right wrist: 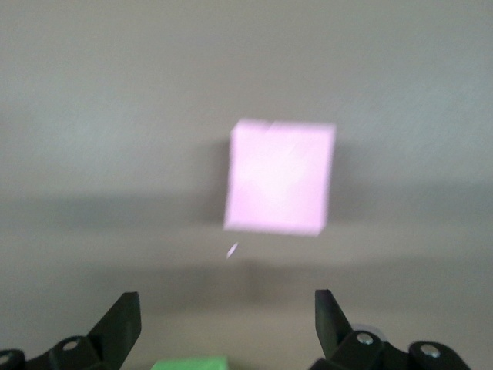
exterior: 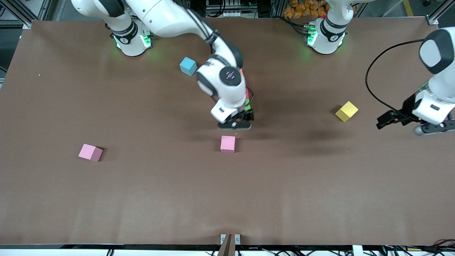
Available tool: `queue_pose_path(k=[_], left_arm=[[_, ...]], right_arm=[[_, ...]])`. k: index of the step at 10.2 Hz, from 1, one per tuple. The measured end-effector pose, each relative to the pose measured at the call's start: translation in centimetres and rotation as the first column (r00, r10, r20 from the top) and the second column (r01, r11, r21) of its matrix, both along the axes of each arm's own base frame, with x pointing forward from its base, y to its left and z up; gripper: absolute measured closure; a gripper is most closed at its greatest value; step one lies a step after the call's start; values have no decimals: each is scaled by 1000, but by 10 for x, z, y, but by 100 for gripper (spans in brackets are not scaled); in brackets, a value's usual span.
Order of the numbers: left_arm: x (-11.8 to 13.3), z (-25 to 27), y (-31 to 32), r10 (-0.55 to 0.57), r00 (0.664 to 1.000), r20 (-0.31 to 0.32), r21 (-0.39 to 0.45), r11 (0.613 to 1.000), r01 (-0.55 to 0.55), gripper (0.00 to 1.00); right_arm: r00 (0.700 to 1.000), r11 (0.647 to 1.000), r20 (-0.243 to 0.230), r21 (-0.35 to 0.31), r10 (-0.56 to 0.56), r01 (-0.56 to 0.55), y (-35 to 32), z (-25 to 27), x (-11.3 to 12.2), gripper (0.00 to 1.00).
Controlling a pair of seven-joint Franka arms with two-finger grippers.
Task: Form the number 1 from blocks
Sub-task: 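Place green after magenta with the right gripper while the left gripper withdraws, then grasp the light pink block with the right gripper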
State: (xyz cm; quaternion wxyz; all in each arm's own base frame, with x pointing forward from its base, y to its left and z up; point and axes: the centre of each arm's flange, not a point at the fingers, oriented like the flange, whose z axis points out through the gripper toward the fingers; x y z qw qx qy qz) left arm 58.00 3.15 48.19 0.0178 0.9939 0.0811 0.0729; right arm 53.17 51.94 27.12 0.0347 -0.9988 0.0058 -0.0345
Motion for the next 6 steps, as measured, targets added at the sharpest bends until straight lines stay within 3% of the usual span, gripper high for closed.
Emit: queue_pose_path(k=[2, 6], left_arm=[[7, 25, -1, 2, 999, 40, 1, 1000, -2, 0], [10, 45, -12, -26, 998, 50, 2, 1000, 26, 0]], right_arm=[[1000, 1000, 7, -1, 10, -10, -27, -4, 29, 0], [1000, 1000, 30, 20, -6, 5, -26, -13, 55, 0]])
